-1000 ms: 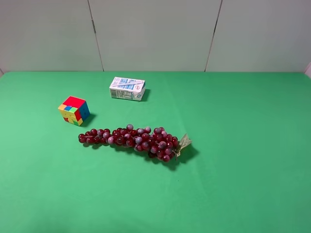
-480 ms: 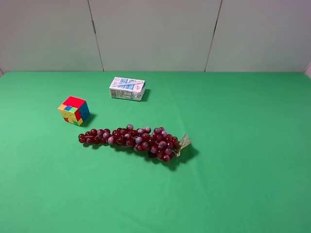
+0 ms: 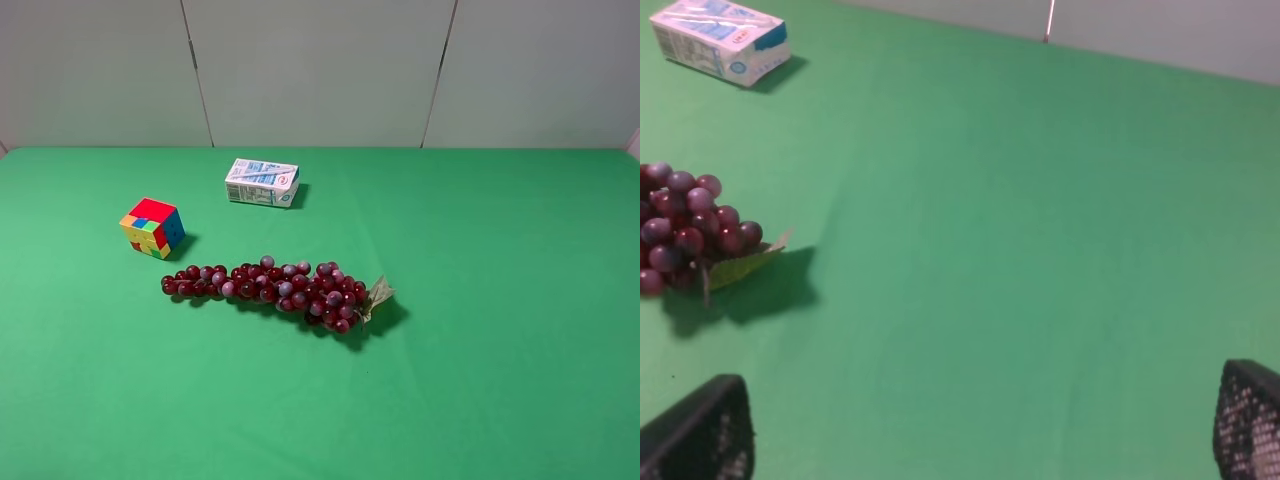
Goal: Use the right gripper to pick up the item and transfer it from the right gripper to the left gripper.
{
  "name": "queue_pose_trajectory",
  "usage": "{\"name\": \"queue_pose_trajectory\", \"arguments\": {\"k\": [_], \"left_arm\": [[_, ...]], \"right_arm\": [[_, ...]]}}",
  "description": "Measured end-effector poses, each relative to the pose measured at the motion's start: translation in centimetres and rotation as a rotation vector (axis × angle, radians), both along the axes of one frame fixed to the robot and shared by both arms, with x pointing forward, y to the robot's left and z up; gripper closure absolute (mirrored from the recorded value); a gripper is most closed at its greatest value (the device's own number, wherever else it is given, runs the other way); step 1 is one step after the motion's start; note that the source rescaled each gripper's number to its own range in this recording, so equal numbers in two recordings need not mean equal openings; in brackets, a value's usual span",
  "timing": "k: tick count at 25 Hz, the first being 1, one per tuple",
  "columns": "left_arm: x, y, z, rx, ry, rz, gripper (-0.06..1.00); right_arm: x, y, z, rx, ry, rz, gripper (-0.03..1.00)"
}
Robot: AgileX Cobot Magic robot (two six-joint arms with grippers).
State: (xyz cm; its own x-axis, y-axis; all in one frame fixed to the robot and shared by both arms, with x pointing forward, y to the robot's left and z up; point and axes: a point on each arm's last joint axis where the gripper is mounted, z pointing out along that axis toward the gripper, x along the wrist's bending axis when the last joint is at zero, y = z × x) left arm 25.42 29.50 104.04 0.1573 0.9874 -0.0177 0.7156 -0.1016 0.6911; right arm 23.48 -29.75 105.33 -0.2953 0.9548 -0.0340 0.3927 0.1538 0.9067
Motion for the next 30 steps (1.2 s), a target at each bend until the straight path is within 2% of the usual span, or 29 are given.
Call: {"name": "queue_pose_trajectory", "arguments": {"k": [4,12,30], "left_arm": [[-0.5,-0.1,0.1,-0.002,-0.042,0.047,-0.06],[-2.6,-0.3,0.1,0.009,-0.202,0.116,-0.06],[-2.7,-0.3,0.1,0.011,-0.207,0.118,-0.06]], "right_arm": [[0.0,0.0,0.0,0.0,0.0,0.0,-0.03],[0.0,0.0,0.0,0.0,0.0,0.0,-0.03],[0.0,0.0,0.0,0.0,0.002,0.001,-0.03]]}}
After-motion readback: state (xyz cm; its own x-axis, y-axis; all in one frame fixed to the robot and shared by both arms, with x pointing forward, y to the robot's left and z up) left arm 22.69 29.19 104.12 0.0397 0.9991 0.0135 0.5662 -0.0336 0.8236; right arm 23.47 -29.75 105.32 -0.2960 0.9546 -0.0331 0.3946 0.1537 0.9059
